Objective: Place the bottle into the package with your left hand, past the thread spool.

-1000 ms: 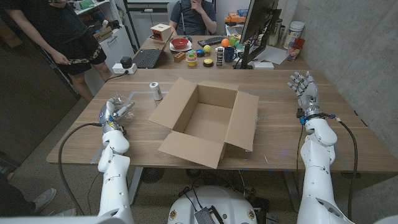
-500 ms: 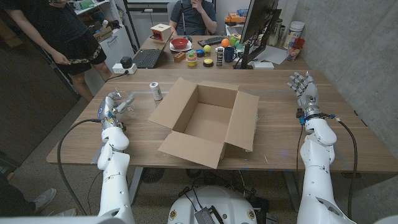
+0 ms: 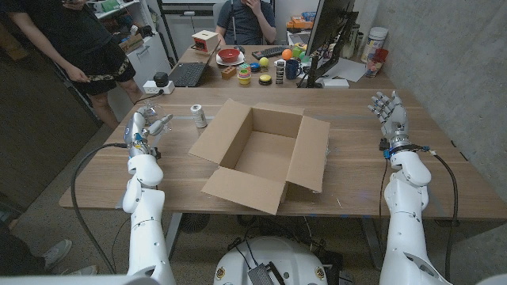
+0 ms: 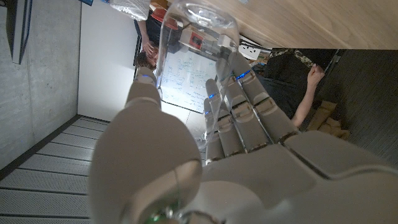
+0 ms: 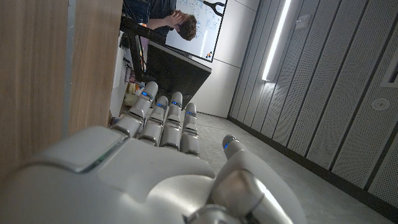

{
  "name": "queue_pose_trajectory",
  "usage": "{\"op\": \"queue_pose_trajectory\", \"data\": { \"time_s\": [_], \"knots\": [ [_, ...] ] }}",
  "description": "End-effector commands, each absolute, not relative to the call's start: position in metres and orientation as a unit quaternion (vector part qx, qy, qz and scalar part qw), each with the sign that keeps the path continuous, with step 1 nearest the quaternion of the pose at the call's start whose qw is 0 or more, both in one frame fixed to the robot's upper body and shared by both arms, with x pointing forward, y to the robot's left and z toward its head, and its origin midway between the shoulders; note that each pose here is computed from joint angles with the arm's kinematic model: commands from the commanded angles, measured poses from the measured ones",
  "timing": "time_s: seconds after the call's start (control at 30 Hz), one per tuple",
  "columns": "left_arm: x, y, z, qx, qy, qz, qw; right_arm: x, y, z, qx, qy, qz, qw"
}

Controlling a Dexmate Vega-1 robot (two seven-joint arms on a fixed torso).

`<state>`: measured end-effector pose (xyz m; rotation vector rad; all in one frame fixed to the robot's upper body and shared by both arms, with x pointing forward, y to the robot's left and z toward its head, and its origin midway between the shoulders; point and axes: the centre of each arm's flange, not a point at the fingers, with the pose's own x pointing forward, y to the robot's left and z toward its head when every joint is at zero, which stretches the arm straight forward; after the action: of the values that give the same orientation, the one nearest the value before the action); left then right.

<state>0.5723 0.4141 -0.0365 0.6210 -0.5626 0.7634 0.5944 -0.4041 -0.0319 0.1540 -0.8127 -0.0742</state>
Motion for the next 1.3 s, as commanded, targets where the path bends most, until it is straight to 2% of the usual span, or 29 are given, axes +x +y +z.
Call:
{"op": "queue_pose_trajectory", "data": {
  "time_s": [0.03,0.43,1.3],
  "knots": [
    [0.556,0.400,-0.012,0.289,-0.306,0.348,0.838,0.589,-0.408,-0.033,0.073,-0.398,-0.038,0.913],
    [0.548,0.393,0.003,0.285,-0.327,0.322,0.842,0.583,-0.413,-0.037,0.074,-0.399,-0.046,0.913],
    [0.537,0.370,0.038,0.274,-0.381,0.206,0.859,0.566,-0.427,-0.036,0.075,-0.415,-0.063,0.904]
  ]
}}
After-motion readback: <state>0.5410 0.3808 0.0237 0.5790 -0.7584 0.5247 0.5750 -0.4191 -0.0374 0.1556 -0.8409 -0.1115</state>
